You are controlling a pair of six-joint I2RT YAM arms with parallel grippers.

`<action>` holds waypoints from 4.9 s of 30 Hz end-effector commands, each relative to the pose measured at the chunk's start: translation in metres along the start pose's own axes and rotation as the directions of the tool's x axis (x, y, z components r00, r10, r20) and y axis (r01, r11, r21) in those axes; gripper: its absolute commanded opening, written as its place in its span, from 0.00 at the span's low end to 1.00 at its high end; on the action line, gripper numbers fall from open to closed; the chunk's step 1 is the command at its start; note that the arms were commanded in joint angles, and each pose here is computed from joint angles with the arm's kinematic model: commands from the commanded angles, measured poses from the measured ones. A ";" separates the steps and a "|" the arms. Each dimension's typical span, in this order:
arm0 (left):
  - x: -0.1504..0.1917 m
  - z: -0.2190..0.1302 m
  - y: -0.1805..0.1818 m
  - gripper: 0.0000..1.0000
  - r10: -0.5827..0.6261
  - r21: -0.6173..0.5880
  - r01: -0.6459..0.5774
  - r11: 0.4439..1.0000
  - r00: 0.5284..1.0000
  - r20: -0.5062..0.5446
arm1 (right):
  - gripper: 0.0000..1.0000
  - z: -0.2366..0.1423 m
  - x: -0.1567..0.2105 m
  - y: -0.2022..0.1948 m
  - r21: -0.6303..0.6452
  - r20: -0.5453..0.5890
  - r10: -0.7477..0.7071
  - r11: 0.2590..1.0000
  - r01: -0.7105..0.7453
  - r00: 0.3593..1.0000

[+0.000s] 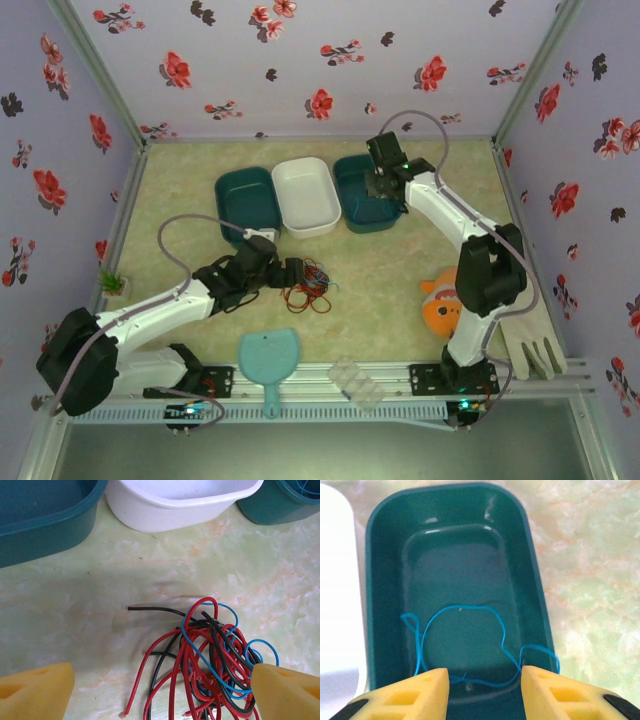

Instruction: Untangle the cables

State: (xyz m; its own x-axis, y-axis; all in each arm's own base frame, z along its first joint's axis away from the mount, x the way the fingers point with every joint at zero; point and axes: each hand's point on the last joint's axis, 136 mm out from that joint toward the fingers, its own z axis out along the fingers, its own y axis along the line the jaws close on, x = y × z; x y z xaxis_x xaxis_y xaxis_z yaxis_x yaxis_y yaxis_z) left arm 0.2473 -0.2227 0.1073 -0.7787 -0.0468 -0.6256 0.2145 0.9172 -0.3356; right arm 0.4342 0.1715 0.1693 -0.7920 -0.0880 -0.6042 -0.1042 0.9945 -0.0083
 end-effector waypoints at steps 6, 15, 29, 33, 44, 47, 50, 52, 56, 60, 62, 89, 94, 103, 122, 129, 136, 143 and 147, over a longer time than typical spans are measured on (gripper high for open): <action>-0.012 -0.001 0.001 0.88 -0.032 -0.018 0.032 0.999 0.999 0.028 | 0.43 -0.052 0.042 0.034 -0.068 -0.013 0.040 0.997 -0.041 0.999; -0.016 0.015 -0.014 0.77 -0.052 0.018 0.052 0.998 0.999 -0.005 | 0.40 -0.055 0.091 0.100 -0.348 -0.163 0.227 0.898 -0.271 0.960; -0.002 0.036 -0.017 0.66 -0.056 0.024 0.058 0.998 0.996 -0.071 | 0.35 -0.026 0.168 0.152 -0.338 -0.440 0.237 0.850 -0.404 0.866; 0.003 0.040 -0.015 0.63 -0.057 0.019 0.059 0.998 0.995 -0.085 | 0.35 -0.021 0.183 0.160 -0.327 -0.476 0.227 0.851 -0.411 0.850; 0.012 0.049 -0.013 0.57 -0.057 0.014 0.059 0.998 0.992 -0.112 | 0.33 -0.017 0.200 0.171 -0.318 -0.520 0.218 0.848 -0.424 0.826; 0.014 0.051 -0.012 0.55 -0.062 0.015 0.064 0.998 0.992 -0.109 | 0.23 -0.016 0.201 0.171 -0.316 -0.524 0.218 0.848 -0.425 0.823; 0.016 0.053 -0.011 0.52 -0.066 0.016 0.068 0.998 0.991 -0.114 | 0.18 -0.017 0.199 0.172 -0.323 -0.520 0.218 0.845 -0.426 0.826; 0.016 0.054 -0.012 0.50 -0.062 0.018 0.064 0.998 0.991 -0.118 | 0.16 -0.018 0.195 0.174 -0.339 -0.509 0.214 0.840 -0.423 0.834; 0.019 0.055 -0.012 0.43 -0.058 0.017 0.061 0.998 0.990 -0.125 | 0.00 -0.025 0.183 0.177 -0.379 -0.472 0.203 0.832 -0.406 0.858; 0.021 0.055 -0.009 0.37 -0.070 0.015 0.072 0.997 0.990 -0.123 | 0.00 -0.036 0.171 0.171 -0.395 -0.419 0.191 0.842 -0.368 0.888; 0.024 0.055 -0.007 0.35 -0.074 0.012 0.076 0.997 0.989 -0.127 | 0.00 -0.044 0.163 0.165 -0.401 -0.383 0.186 0.849 -0.344 0.905; 0.042 0.056 0.008 0.16 -0.100 -0.036 0.096 0.995 0.982 -0.159 | 0.00 -0.184 0.049 0.111 -0.491 0.197 0.101 0.871 0.009 0.975; 0.047 0.057 0.013 0.02 -0.101 -0.054 0.093 0.994 0.981 -0.168 | 0.00 -0.211 0.032 0.103 -0.484 0.260 0.088 0.873 0.051 0.962; 0.049 0.058 0.017 0.00 -0.095 -0.067 0.084 0.994 0.980 -0.176 | 0.00 -0.242 0.014 0.086 -0.427 0.332 0.047 0.898 0.106 0.942; 0.017 0.035 -0.003 0.79 -0.018 0.044 0.021 0.999 0.998 -0.061 | 0.00 -0.320 -0.038 0.085 -0.427 0.521 -0.002 0.865 0.263 0.853; 0.007 0.026 -0.011 1.00 0.018 0.084 -0.016 0.996 1.000 -0.018 | 0.00 -0.334 -0.067 0.069 -0.302 0.579 -0.033 0.919 0.252 0.814; 0.001 0.027 -0.021 1.00 0.070 0.118 -0.070 0.991 0.998 0.002 | 0.00 -0.370 -0.100 0.061 -0.255 0.667 -0.022 0.932 0.256 0.745; 0.006 0.030 -0.040 1.00 0.121 0.183 -0.117 0.976 0.993 -0.012 | 0.00 -0.399 -0.124 0.054 -0.223 0.742 -0.003 0.942 0.251 0.671; 0.006 0.031 -0.046 1.00 0.126 0.203 -0.122 0.971 0.992 -0.005 | 0.00 -0.412 -0.133 0.051 -0.211 0.770 0.006 0.946 0.247 0.638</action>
State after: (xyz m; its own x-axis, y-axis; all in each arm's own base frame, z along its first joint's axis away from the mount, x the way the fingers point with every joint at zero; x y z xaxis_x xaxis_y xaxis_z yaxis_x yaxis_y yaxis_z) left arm 0.2472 -0.2623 0.0839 -0.7808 0.0568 -0.6222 0.3657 0.8490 -0.3815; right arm 0.2872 0.2169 0.5526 -0.1208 -0.0257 -0.9923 -0.4447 0.8952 0.0310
